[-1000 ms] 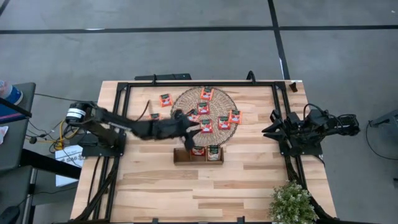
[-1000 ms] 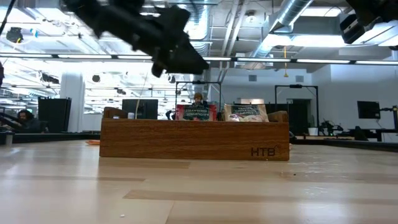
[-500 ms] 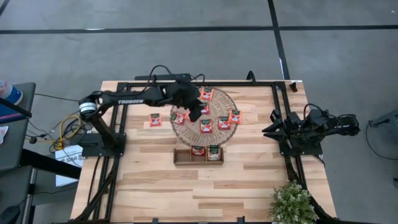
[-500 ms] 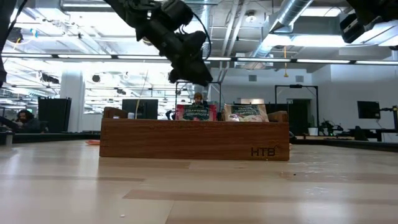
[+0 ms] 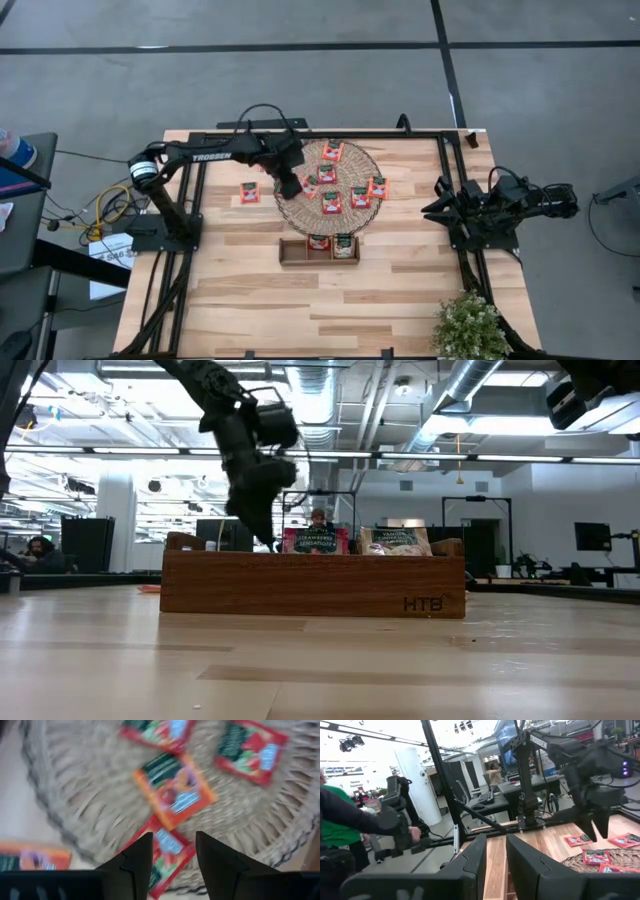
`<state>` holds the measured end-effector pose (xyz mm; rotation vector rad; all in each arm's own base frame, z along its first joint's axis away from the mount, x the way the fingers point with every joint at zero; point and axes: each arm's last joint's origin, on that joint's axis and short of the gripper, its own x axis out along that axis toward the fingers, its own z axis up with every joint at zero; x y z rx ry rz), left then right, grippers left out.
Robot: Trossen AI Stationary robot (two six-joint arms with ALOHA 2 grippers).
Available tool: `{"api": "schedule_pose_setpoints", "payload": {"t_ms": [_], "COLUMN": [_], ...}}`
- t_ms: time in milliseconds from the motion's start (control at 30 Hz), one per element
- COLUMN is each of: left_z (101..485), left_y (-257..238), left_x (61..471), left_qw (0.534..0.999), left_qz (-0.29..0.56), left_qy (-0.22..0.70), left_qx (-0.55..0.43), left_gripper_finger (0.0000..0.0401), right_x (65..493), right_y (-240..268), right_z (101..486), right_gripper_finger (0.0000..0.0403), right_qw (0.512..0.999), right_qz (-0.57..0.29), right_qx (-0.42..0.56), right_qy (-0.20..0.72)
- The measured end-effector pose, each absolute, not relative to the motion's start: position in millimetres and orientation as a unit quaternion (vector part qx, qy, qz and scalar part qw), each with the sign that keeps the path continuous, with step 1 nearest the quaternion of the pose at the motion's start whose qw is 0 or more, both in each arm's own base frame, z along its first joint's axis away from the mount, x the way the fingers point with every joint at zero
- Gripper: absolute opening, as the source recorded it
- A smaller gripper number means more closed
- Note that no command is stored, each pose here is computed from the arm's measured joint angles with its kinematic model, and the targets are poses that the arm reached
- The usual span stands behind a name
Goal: Pick & Place Tea
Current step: Put the red tea bag into the middle section of the wooden organizer
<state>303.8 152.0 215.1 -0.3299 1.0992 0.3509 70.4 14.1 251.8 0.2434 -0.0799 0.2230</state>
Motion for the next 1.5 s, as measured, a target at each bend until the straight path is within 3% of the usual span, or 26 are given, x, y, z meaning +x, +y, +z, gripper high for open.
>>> {"api": "schedule_pose_setpoints", "payload": {"t_ms": [100,200,333,933,1500], "left_z": [212.3,209.3,209.0,170.4,159.1], "left_y": [166.2,173.2,174.5,175.0,179.1], "left_x": [287.7,272.7,270.6,284.9,289.6], "left_qw": [0.783,0.708,0.675,0.614,0.616], "left_qz": [0.207,0.277,0.315,0.375,0.413], "left_qy": [0.524,0.523,0.505,0.527,0.521], "left_qx": [-0.263,-0.386,-0.435,-0.451,-0.422], "left_gripper_finger": [0.0140,0.0140,0.0140,0.0140,0.0140], "right_x": [70.4,70.4,70.4,70.5,70.5], "right_y": [14.1,14.0,14.0,14.0,14.0], "right_z": [251.8,251.9,251.8,251.7,251.7], "right_gripper_finger": [0.0066,0.0066,0.0066,0.0066,0.0066], "right_qw": [0.986,0.986,0.986,0.986,0.986], "right_qz": [0.110,0.110,0.109,0.110,0.110], "right_qx": [0.121,0.121,0.121,0.122,0.122], "right_qy": [-0.040,-0.040,-0.040,-0.040,-0.039]}}
